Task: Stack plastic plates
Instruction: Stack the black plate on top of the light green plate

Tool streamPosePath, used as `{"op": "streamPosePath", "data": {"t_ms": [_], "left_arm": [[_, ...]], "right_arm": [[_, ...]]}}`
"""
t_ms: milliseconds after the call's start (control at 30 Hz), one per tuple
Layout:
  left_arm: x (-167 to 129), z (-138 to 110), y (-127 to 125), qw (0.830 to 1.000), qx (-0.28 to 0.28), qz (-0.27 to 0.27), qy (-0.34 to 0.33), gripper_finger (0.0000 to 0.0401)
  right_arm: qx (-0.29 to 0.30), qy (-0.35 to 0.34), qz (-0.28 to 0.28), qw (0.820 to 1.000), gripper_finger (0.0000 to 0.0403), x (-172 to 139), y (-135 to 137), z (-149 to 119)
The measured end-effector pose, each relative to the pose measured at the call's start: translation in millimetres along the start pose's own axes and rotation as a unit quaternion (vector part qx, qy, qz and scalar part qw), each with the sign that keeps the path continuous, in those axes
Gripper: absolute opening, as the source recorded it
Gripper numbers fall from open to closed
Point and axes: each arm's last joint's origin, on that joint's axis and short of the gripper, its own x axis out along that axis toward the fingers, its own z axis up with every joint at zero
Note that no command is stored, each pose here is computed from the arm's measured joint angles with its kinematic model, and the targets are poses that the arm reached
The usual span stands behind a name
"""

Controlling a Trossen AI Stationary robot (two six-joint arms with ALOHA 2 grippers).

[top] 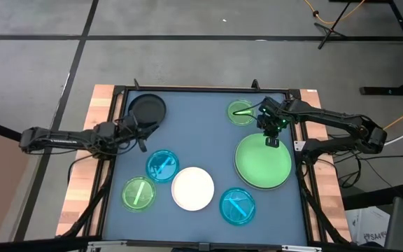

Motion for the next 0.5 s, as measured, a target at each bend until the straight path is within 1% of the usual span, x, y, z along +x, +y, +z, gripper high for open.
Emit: {"op": "streamPosePath", "data": {"t_ms": [167,267,500], "left_arm": [[8.5,11.8,-4.6,1.0,0.006,0.006,0.013,0.0089],[15.2,19.6,-5.4,1.0,-0.002,0.019,0.021,0.0089],[33.4,33.6,-4.6,0.998,0.002,0.046,0.041,0.0089]], "right_arm": [[0.0,0.0,0.0,1.0,0.006,0.0,0.0,0.0],[0.0,0.0,0.0,1.0,0.006,0.0,0.0,0.0],[0.0,0.0,0.0,1.0,0.006,0.0,0.0,0.0]]}}
